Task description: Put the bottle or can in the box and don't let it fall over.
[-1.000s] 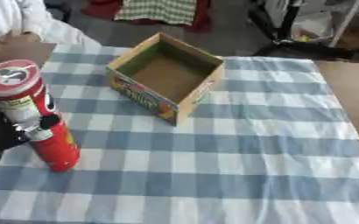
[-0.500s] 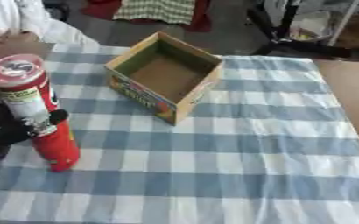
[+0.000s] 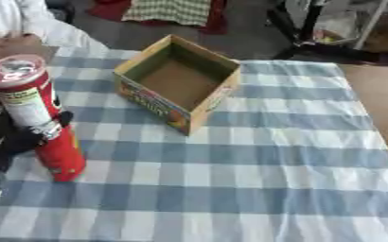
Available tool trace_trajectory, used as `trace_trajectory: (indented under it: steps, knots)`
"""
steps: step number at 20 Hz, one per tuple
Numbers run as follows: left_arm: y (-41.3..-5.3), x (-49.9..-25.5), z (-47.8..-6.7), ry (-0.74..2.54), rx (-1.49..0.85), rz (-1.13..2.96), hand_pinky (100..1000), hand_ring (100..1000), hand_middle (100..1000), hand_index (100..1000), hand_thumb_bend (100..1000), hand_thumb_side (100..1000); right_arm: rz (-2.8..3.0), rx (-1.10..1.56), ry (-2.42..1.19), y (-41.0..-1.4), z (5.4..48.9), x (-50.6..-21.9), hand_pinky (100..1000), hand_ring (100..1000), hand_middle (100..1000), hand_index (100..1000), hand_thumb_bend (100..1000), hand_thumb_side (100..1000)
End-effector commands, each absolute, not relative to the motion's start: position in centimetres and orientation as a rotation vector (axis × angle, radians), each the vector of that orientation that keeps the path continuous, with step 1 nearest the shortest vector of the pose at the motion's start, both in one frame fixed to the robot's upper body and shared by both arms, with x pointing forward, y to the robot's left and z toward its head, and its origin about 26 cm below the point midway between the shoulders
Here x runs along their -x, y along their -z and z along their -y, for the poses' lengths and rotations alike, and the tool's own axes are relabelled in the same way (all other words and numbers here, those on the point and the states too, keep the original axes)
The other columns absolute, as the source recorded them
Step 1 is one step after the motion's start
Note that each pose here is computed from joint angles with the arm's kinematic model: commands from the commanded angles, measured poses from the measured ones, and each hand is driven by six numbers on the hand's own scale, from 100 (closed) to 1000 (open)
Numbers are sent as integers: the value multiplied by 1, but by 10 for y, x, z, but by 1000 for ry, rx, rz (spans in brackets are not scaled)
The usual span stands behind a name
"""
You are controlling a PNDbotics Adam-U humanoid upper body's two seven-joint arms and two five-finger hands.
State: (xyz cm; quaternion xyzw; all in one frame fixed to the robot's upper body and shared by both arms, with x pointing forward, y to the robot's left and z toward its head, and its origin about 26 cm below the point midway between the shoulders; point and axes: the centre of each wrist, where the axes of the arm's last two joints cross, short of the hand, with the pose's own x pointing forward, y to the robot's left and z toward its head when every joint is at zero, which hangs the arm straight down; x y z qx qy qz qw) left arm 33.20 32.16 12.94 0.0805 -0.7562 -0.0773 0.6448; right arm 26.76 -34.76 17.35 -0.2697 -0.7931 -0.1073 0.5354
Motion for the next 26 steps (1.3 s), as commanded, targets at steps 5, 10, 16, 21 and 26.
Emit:
trace_trajectory:
  steps: [5,10,16,21,26]
  knots:
    - [-143,-331,-325,193,-271,1776,1000,742,545,461,357,100,1915,645,251,-182,348,-266,885,1000,816,813,100,710]
    - [-157,-331,-323,216,-311,1849,1000,728,536,450,350,100,1916,646,249,-182,348,-266,886,1000,815,811,100,712]
    - [-207,-344,-310,250,-296,1988,1000,717,532,447,317,100,1947,626,243,-190,345,-270,886,1000,818,814,100,706]
    - [-252,-362,-296,274,-248,2084,1000,715,531,448,290,100,2000,564,243,-201,336,-277,886,1000,818,814,100,706]
    - [-288,-376,-287,285,-239,2152,1000,712,530,447,276,100,2046,515,241,-210,329,-283,886,1000,818,813,100,710]
